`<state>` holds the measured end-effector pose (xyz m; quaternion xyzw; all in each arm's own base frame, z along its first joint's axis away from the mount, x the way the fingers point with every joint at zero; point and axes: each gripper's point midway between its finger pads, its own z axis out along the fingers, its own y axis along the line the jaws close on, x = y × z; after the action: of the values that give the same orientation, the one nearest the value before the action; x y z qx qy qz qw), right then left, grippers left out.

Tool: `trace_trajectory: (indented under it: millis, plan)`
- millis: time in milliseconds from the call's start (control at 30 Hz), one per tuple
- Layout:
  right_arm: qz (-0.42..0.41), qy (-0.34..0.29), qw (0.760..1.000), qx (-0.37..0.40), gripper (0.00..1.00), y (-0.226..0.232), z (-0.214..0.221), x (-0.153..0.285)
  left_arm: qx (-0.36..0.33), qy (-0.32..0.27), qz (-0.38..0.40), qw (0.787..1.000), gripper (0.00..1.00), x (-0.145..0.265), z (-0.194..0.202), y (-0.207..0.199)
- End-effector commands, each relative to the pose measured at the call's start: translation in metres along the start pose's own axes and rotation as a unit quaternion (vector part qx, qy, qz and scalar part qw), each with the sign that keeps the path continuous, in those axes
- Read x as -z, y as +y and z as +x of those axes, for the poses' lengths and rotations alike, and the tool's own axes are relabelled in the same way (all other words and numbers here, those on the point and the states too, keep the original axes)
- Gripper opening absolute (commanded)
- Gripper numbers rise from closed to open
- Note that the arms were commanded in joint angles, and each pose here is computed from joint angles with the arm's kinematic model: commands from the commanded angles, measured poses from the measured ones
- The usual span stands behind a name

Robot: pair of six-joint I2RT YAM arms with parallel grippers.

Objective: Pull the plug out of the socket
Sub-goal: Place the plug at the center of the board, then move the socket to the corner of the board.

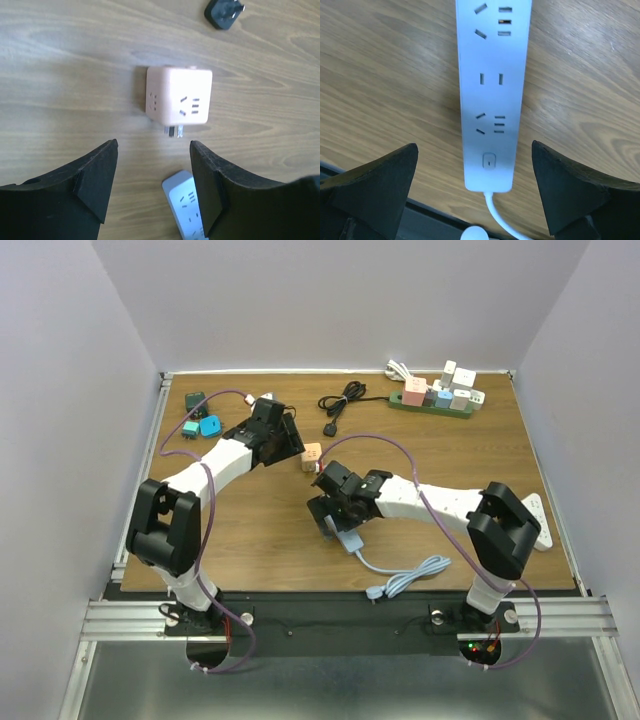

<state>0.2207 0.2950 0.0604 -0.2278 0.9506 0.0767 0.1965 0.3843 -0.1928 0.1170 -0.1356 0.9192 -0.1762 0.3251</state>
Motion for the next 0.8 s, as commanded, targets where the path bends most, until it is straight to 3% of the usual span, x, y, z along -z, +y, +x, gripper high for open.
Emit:
trace_trajectory:
  millis: [0,67,167,267,300,367,767]
  plan:
    - [-0.013,-0.012,1.0,-0.012,1.0,0.009,-0.005,-0.016,-0.031,-0.017,-0.012,0.999,0.71,0.0,-0.02,-0.004]
    - [-0.008,-0.002,1.0,-0.014,0.99,0.008,0.0,-0.023,-0.043,-0.013,-0.015,0.999,0.72,-0.004,-0.022,-0.007]
    - [0.008,0.017,1.0,-0.02,0.87,0.004,0.01,-0.037,-0.062,0.007,-0.029,0.998,0.73,-0.018,-0.018,-0.008]
    - [0.019,0.023,0.999,-0.03,0.58,0.0,0.016,-0.042,-0.089,0.016,-0.03,0.995,0.73,-0.026,-0.011,-0.015]
    - [0.019,0.023,0.999,-0.033,0.44,0.0,0.017,-0.043,-0.1,0.024,-0.034,0.994,0.73,-0.031,-0.006,-0.016]
    - [0.018,0.018,0.999,-0.039,0.36,0.0,0.017,-0.041,-0.11,0.027,-0.044,0.993,0.74,-0.034,-0.005,-0.018]
    - [0.019,0.015,0.998,-0.052,0.29,-0.001,0.019,-0.039,-0.178,0.049,-0.078,0.98,0.87,-0.054,0.017,-0.029]
